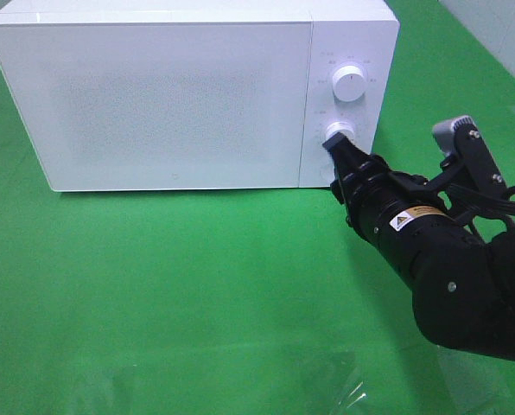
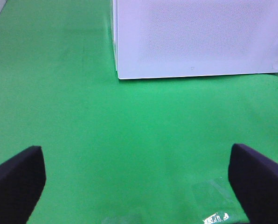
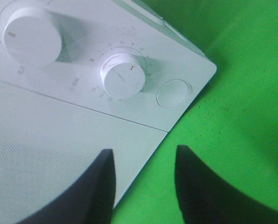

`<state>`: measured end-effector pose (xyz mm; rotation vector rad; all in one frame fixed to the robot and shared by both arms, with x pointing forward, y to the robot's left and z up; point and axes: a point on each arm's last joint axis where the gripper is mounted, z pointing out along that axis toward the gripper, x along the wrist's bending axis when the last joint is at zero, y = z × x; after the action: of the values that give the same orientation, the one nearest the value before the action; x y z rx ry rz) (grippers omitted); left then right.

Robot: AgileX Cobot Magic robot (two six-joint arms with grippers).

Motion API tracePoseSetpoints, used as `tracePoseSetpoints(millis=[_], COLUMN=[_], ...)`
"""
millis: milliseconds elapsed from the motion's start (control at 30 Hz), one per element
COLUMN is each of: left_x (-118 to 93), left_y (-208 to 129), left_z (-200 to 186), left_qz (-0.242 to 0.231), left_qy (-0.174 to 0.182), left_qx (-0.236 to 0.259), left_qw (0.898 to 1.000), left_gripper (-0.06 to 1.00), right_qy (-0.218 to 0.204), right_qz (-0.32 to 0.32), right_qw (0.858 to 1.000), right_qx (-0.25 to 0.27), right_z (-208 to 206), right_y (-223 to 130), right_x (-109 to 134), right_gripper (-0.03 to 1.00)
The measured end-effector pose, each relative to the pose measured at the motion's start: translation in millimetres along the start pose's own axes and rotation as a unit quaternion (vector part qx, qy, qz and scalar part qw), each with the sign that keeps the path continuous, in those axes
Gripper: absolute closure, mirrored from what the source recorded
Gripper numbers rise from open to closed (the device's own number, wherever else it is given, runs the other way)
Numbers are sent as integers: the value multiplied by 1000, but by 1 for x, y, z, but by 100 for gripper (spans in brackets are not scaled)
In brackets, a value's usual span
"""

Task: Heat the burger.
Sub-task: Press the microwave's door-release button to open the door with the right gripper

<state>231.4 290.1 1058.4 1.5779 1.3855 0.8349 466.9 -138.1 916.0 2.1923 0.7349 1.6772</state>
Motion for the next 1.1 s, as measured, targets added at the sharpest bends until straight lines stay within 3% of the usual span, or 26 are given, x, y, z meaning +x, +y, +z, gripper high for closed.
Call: tracePoseSetpoints(millis=[33, 67, 100, 133, 233, 300, 400, 433, 700, 1100], left_x=[0, 0, 0, 0, 0, 0, 0, 0, 0, 0], left_y=[0, 0, 0, 0, 0, 0, 0, 0, 0, 0], left_z=[0, 0, 0, 0, 0, 0, 0, 0, 0, 0], left_qz=[0, 0, 0, 0, 0, 0, 0, 0, 0, 0], left_qy=[0, 0, 0, 0, 0, 0, 0, 0, 0, 0], left_qx=[0, 0, 0, 0, 0, 0, 0, 0, 0, 0], left_qw=[1000, 1000, 1000, 1000, 1000, 1000, 1000, 1000, 1000, 1000], left_gripper=[-5, -5, -5, -5, -5, -5, -5, -5, -5, -5], right_qy=[0, 0, 0, 1, 2, 2, 1, 2, -4, -14], right_qz=[0, 61, 61, 116, 145, 217, 230, 232, 232, 272], right_qw=[1000, 998, 998, 993, 989, 976, 973, 973, 972, 961], right_qx=[0, 0, 0, 2, 2, 3, 4, 4, 17, 37], right_z=[0, 0, 0, 0, 0, 0, 0, 0, 6, 49], right_y=[0, 0, 0, 0, 0, -1, -1, -1, -7, -10], right_x=[0, 0, 0, 0, 0, 0, 0, 1, -5, -17], right_gripper=[57, 65, 65, 72, 76, 89, 91, 96, 97, 97])
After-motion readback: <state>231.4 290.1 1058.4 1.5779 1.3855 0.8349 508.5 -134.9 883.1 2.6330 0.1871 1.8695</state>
